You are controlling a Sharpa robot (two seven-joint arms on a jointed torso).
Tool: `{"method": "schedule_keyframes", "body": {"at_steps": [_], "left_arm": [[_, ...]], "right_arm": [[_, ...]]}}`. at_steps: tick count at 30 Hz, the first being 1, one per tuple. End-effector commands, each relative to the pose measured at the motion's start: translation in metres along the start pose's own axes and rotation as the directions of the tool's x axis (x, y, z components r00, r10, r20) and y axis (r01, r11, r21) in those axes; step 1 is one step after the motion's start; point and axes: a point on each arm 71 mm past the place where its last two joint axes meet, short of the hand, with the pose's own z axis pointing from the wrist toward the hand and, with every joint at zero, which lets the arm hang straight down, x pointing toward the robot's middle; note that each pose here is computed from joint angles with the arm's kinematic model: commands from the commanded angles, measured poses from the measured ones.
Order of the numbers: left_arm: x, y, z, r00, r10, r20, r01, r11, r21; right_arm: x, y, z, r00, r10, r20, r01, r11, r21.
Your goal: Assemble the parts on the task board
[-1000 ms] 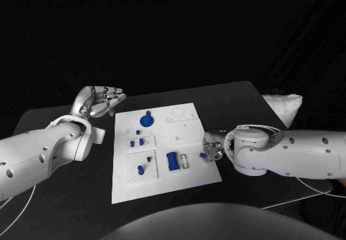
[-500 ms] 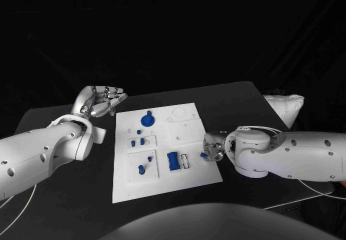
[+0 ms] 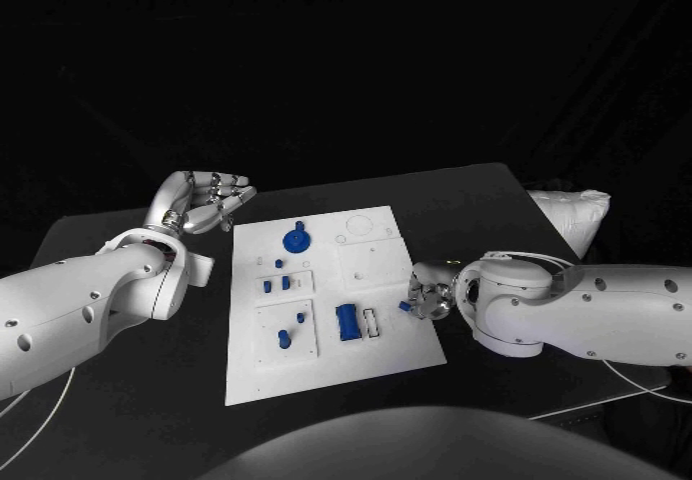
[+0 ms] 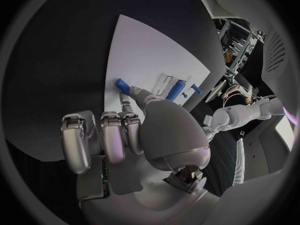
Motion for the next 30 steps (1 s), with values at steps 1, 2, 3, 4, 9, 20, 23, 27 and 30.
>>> {"method": "schedule_keyframes", "body": {"at_steps": [1,2,3,4,9,20,23,27,30], "left_arm": [[0.0022,-0.0019,0.0005,1.000,-0.005,-0.015,0.005,1.000,0.008],[0.0022,-0.0019,0.0005,1.000,-0.005,-0.015,0.005,1.000,0.008],[0.0023,-0.0019,0.0005,1.000,-0.005,-0.015,0.005,1.000,0.009],[0.0023,-0.0019,0.0005,1.000,-0.005,-0.015,0.005,1.000,0.009],[0.0022,-0.0019,0.0006,1.000,-0.005,-0.015,0.005,1.000,0.008],[0.0022,-0.0017,0.0006,1.000,-0.006,-0.016,0.006,1.000,0.007],[0.0022,-0.0017,0.0006,1.000,-0.006,-0.016,0.006,1.000,0.007],[0.0024,-0.0017,0.0006,1.000,-0.006,-0.017,0.006,1.000,0.007],[0.0022,-0.0016,0.0006,1.000,-0.006,-0.017,0.006,1.000,0.006]], "right_arm": [[0.004,-0.003,-0.001,0.999,0.032,-0.019,-0.031,0.999,0.029],[0.002,-0.003,-0.001,0.999,0.039,-0.016,-0.038,0.999,0.027],[0.001,-0.003,-0.001,0.999,0.047,-0.013,-0.046,0.999,0.025],[0.000,-0.002,-0.002,0.998,0.055,-0.010,-0.055,0.998,0.023],[-0.008,-0.002,-0.003,0.996,0.086,0.011,-0.087,0.996,0.016],[-0.012,-0.002,-0.002,0.994,0.111,0.022,-0.111,0.994,0.015],[-0.013,-0.002,-0.002,0.993,0.117,0.025,-0.117,0.993,0.012],[-0.013,-0.002,-0.002,0.987,0.156,0.022,-0.157,0.988,0.011],[-0.013,-0.002,-0.001,0.978,0.207,0.003,-0.207,0.978,0.016]]}}
